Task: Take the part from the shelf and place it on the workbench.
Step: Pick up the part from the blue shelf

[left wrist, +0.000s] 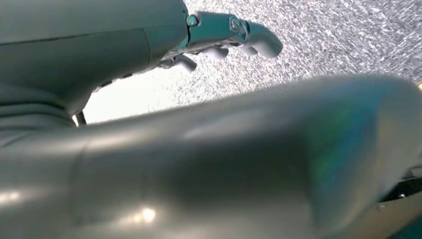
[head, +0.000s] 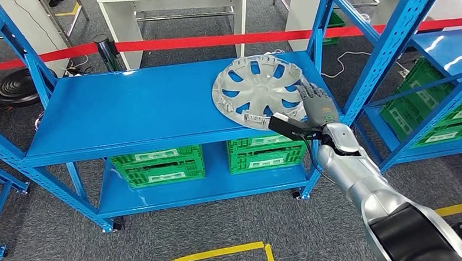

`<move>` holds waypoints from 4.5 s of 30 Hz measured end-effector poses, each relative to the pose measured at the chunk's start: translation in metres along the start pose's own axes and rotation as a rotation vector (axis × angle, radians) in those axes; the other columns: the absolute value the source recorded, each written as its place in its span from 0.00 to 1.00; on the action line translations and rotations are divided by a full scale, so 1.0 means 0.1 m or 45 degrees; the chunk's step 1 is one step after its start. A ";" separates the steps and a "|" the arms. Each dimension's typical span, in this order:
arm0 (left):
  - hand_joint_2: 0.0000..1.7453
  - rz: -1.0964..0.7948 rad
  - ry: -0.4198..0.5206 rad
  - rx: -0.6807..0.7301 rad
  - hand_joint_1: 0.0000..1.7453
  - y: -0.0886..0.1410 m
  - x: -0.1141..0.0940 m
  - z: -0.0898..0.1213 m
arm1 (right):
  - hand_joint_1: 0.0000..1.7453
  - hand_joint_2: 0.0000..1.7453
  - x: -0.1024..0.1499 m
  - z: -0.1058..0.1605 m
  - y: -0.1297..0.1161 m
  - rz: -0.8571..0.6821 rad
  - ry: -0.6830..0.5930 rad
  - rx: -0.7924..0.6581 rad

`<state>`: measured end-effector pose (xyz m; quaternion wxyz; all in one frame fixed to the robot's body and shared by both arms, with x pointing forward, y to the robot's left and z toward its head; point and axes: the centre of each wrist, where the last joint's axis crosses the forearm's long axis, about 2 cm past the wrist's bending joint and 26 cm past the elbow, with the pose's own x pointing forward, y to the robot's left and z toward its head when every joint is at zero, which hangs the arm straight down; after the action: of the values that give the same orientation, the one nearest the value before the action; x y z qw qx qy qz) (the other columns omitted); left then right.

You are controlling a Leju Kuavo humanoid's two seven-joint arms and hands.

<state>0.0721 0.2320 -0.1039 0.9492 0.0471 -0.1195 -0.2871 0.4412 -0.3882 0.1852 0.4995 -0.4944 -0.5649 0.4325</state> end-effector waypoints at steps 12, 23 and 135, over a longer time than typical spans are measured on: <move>0.00 0.000 0.002 -0.004 0.00 0.00 0.01 0.00 | 0.00 0.00 0.05 -0.01 0.01 -0.013 -0.026 0.026; 0.00 0.007 0.008 -0.004 0.00 0.00 0.03 0.00 | 0.00 0.00 0.40 -0.13 -0.02 -0.057 -0.074 0.022; 0.00 0.127 0.009 -0.019 0.00 -0.18 -0.21 0.04 | 1.00 1.00 0.85 1.39 1.03 -0.277 0.188 0.240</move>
<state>0.0441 0.2286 -0.1075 0.9631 0.0351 -0.1163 -0.2403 0.3152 -0.2893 0.0781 0.6279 -0.4115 -0.5336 0.3894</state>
